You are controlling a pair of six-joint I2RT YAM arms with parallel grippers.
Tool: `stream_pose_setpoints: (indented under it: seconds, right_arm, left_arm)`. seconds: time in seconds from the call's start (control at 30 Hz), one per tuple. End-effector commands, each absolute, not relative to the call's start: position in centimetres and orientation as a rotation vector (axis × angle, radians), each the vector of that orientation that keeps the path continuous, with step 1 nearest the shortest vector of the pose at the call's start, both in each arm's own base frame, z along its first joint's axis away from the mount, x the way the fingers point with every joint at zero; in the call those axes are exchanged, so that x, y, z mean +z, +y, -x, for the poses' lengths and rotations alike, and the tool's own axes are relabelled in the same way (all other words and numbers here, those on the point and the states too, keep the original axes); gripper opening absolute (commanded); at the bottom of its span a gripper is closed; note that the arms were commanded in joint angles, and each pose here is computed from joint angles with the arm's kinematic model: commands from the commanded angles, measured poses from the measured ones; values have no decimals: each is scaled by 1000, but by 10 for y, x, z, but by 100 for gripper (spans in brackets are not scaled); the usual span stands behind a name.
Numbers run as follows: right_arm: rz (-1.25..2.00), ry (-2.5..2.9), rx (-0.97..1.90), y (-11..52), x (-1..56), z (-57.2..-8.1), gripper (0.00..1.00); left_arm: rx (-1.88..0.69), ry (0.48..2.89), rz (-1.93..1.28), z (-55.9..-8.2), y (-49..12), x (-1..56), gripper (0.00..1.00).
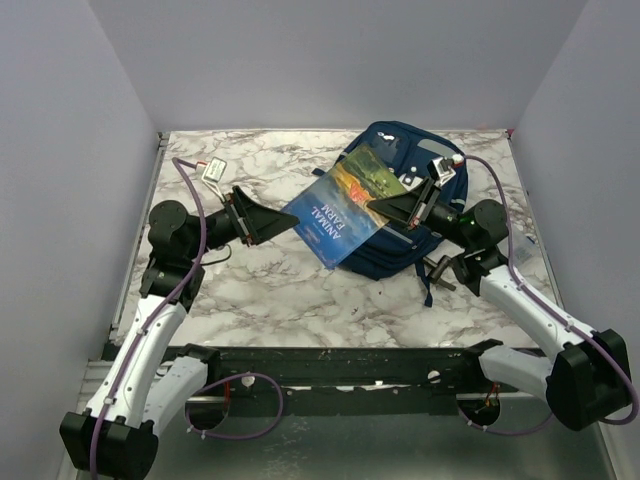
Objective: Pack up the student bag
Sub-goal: Pick up the book from the center of the board.
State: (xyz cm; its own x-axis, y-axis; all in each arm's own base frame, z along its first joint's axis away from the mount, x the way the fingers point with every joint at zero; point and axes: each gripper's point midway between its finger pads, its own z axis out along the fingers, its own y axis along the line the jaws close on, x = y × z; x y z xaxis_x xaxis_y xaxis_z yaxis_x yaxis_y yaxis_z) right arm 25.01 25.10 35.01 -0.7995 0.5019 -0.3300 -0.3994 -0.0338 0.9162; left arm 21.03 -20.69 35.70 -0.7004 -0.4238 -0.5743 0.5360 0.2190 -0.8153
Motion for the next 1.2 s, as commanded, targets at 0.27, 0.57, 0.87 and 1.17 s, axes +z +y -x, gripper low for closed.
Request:
stream_pose_setpoints:
  seconds: [0.27,0.57,0.87,1.17]
  right_arm:
    - [-274,1305,1907,236,390,-276,0]
    - [-295,1323,1904,242,376,-267,0]
    - [-199,1694,1611,256,303,-274,39]
    - [165,2062,768,204,214,-299,62]
  left_arm:
    - [-1804,1641,-1,-214,-250,373,85]
    - [-1753,1620,81,-247,-263,369,54]
    - [-1542,1623,48,-264,-248,358,0]
    - [-867,1790,226,-275,-141,321,0]
